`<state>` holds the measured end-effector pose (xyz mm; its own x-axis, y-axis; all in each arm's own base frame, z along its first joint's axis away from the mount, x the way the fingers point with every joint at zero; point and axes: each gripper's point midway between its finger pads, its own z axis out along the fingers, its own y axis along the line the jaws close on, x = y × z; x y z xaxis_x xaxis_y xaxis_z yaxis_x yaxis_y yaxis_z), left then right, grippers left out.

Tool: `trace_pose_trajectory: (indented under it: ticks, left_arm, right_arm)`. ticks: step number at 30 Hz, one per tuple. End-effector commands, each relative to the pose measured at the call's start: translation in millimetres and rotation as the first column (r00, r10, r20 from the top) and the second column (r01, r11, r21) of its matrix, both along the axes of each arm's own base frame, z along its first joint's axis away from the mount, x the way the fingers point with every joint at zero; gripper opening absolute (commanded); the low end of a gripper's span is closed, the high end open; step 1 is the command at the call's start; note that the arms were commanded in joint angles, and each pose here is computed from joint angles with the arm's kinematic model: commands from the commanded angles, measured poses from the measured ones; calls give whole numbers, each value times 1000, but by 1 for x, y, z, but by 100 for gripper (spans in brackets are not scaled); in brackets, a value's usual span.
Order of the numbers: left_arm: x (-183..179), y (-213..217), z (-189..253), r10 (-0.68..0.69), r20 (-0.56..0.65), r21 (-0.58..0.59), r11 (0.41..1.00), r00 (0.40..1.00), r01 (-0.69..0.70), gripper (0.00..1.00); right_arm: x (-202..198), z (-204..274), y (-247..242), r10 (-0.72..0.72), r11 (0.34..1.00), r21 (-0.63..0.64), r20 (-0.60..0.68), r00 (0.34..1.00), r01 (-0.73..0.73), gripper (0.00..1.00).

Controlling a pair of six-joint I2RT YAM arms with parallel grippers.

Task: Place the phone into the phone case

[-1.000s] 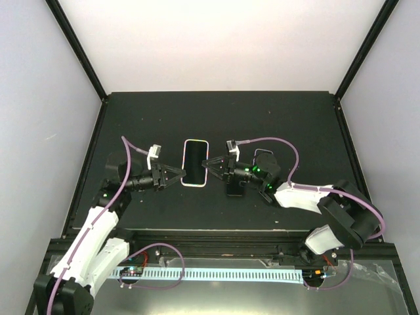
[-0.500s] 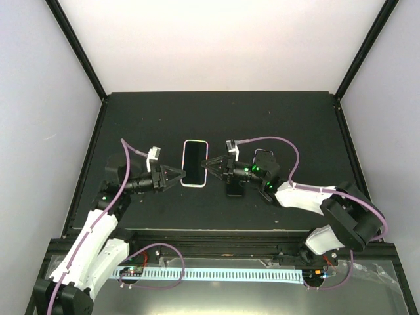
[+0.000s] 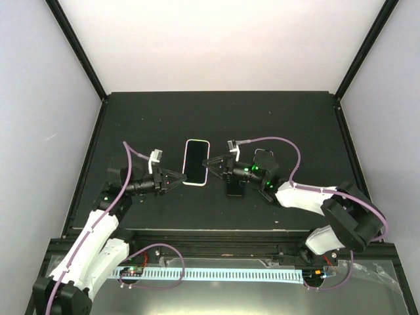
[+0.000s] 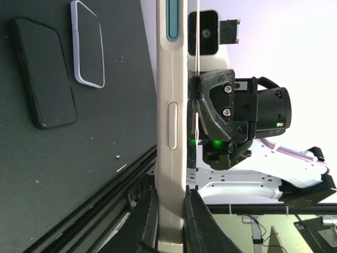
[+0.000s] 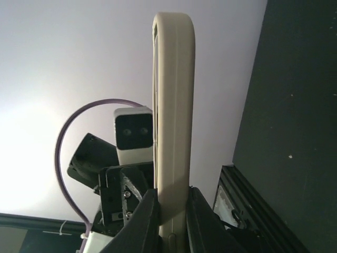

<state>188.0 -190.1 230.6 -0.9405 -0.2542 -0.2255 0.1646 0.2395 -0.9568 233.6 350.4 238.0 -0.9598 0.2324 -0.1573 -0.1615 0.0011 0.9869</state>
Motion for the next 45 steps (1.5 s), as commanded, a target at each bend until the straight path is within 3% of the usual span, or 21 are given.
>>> trace_pose_trajectory:
  ticks: [1, 12, 18, 21, 23, 28, 36, 39, 45]
  left_arm:
    - [10, 3, 2, 34, 5, 69, 997, 999, -35, 2]
    - [23, 2, 8, 82, 55, 10, 997, 995, -83, 2]
    - [32, 2, -3, 106, 40, 1, 994, 994, -106, 2]
    - [34, 1, -4, 110, 44, 4, 994, 993, -110, 1]
    - [35, 3, -6, 119, 48, 21, 993, 992, -120, 2]
    - [39, 8, -23, 147, 50, 94, 984, 988, -151, 2]
    - [35, 8, -28, 136, 30, 104, 985, 990, -138, 2]
    - [35, 11, -23, 149, 51, 118, 981, 988, -154, 15]
    - [37, 26, -32, 206, 75, 252, 943, 976, -218, 54]
  right_arm:
    - [-1, 31, -3, -14, 1000, 10, 148, 989, 12, 6]
    - [-25, 18, 1, 73, 997, 13, 104, 992, -75, 38]
    - [-35, 6, 2, 90, 996, 18, 45, 995, -91, 41]
    - [-39, 5, 5, 104, 994, 30, 29, 994, -105, 34]
    - [-40, 7, 6, 105, 994, 37, 31, 994, -106, 22]
    - [-38, 2, 7, 99, 995, 21, 17, 995, -99, 3]
    - [-39, -2, 8, 110, 994, -23, 56, 992, -109, 1]
    - [-39, -5, 8, 112, 993, -52, 83, 990, -107, 1]
    - [-34, -21, 3, 100, 985, -151, 113, 989, -83, 1]
